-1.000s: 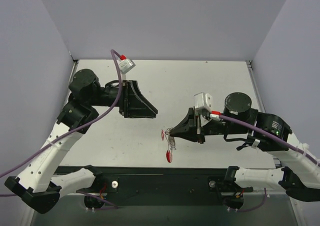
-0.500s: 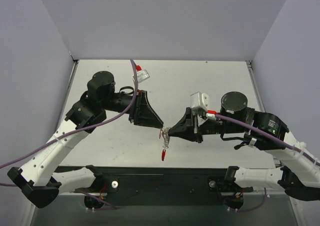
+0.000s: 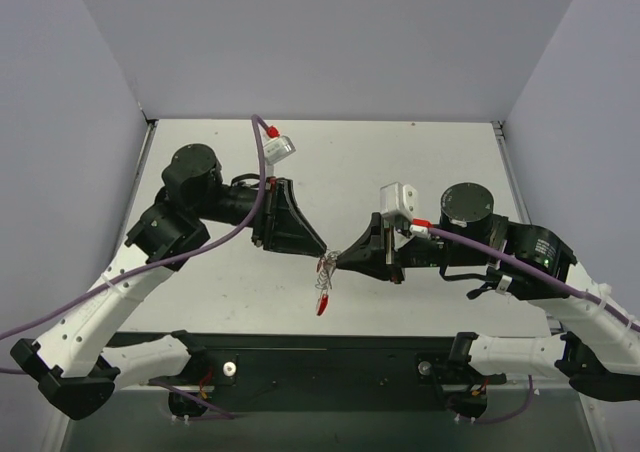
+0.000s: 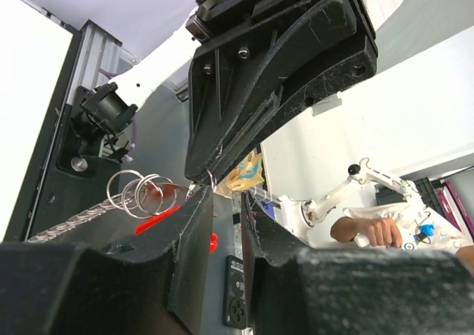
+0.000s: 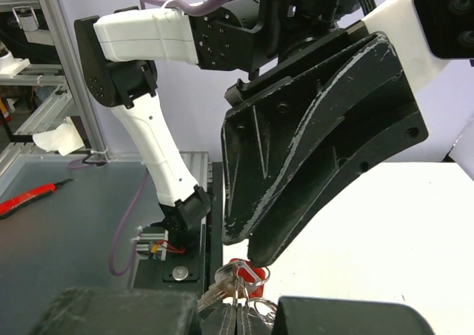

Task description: Put the keys on the keyring

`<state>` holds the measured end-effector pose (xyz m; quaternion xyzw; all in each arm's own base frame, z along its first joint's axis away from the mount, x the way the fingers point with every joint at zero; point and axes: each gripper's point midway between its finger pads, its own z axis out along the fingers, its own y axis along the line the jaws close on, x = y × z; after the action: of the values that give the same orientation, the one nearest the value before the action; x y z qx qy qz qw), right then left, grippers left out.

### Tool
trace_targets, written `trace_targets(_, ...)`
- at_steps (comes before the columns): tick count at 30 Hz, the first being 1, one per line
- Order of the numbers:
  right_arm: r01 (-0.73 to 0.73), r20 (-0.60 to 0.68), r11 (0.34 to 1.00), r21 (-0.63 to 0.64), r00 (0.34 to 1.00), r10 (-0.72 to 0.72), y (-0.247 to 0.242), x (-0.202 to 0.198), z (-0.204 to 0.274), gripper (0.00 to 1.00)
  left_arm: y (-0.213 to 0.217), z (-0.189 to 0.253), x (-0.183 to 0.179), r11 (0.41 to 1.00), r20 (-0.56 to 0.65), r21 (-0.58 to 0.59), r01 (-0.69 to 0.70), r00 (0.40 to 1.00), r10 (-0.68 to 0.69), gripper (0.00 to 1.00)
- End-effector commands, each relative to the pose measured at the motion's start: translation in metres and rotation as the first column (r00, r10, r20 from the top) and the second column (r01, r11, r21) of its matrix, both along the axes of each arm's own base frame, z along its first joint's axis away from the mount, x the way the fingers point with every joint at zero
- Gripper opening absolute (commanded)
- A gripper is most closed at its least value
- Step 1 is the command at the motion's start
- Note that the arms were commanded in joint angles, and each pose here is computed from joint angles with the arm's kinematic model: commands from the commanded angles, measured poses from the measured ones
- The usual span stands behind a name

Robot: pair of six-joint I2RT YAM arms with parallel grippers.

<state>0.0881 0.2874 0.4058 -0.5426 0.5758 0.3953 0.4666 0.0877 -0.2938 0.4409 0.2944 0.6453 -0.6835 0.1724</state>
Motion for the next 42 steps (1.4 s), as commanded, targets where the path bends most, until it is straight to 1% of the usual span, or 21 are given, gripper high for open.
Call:
trace_targets(1,0.019,0.058,0.995,0.100,0.998,-0.024,0.002,0.006,0.031,0.00,0.002,0.008,-0.010,0.999,0.045,-0.025,0.033,0.998,-0.032,0.32)
trace_targets(3,0.018,0.059,0.995,0.101,0.998,-0.024,0.002,0.006,0.032,0.00,0.001,0.002,-0.009,1.000,0.040,-0.005,0.028,0.999,-0.028,0.38)
trace_targets(4,0.015,0.060,0.994,0.104,0.998,-0.022,0.003,0.006,0.033,0.00,0.001,0.001,-0.008,1.000,0.042,0.000,0.021,0.999,-0.021,0.42)
trace_targets(5,0.014,0.057,0.995,0.103,0.998,-0.020,0.003,0.006,0.032,0.00,0.001,-0.004,-0.006,1.000,0.040,0.016,0.012,0.999,-0.013,0.51)
trace_targets(7,0.011,0.058,0.994,0.104,0.998,-0.017,0.003,0.005,0.033,0.00,0.001,-0.002,-0.003,1.000,0.053,0.014,-0.003,0.999,0.002,0.58)
trace_targets(10,0.012,0.057,0.994,0.106,0.998,-0.018,0.002,0.005,0.033,0.00,0.002,0.003,0.001,1.000,0.070,0.006,-0.028,0.997,0.027,0.60)
trace_targets(18,0.022,0.060,0.994,0.109,0.998,-0.028,0.000,0.006,0.034,0.00,0.002,-0.006,0.007,0.998,0.077,0.026,-0.050,0.996,0.048,0.60)
trace_targets(20,0.023,0.062,0.994,0.109,0.998,-0.030,0.000,0.006,0.033,0.00,0.002,-0.008,0.005,0.999,0.075,0.028,-0.042,0.996,0.040,0.57)
trace_targets(21,0.027,0.063,0.994,0.110,0.997,-0.034,0.000,0.007,0.034,0.00,0.002,-0.008,0.004,0.999,0.076,0.025,-0.037,0.996,0.035,0.53)
trace_targets(24,0.034,0.066,0.993,0.112,0.997,-0.042,0.000,0.008,0.034,0.00,0.001,-0.006,0.000,1.000,0.079,0.017,-0.018,0.997,0.017,0.46)
trace_targets(27,0.036,0.064,0.993,0.112,0.997,-0.044,0.001,0.009,0.034,0.00,0.000,-0.002,-0.004,1.000,0.086,0.005,-0.001,0.996,0.001,0.43)
trace_targets(30,0.040,0.064,0.992,0.118,0.997,-0.048,0.002,0.010,0.035,0.00,-0.001,-0.002,-0.007,1.000,0.085,0.003,0.012,0.996,-0.013,0.43)
trace_targets(33,0.043,0.066,0.992,0.121,0.997,-0.051,0.002,0.011,0.036,0.00,-0.004,-0.004,-0.010,1.000,0.086,0.011,0.023,0.996,-0.024,0.38)
trace_targets(35,0.039,0.066,0.992,0.122,0.997,-0.048,0.002,0.010,0.036,0.00,-0.004,-0.006,-0.010,1.000,0.087,0.017,0.021,0.996,-0.022,0.29)
trace_targets(36,0.041,0.067,0.992,0.124,0.997,-0.049,0.002,0.010,0.036,0.00,-0.003,-0.006,-0.009,1.000,0.090,0.023,0.014,0.996,-0.016,0.25)
trace_targets(37,0.039,0.067,0.992,0.124,0.997,-0.048,0.002,0.010,0.036,0.00,-0.003,-0.007,-0.009,1.000,0.093,0.026,0.014,0.996,-0.016,0.24)
trace_targets(38,0.042,0.068,0.991,0.126,0.996,-0.051,0.001,0.010,0.037,0.00,-0.003,-0.007,-0.009,0.999,0.095,0.029,0.013,0.995,-0.015,0.15)
trace_targets(42,0.035,0.069,0.991,0.129,0.997,-0.044,0.002,0.009,0.038,0.00,0.000,-0.002,-0.010,1.000,0.113,0.023,0.004,0.994,-0.006,0.13)
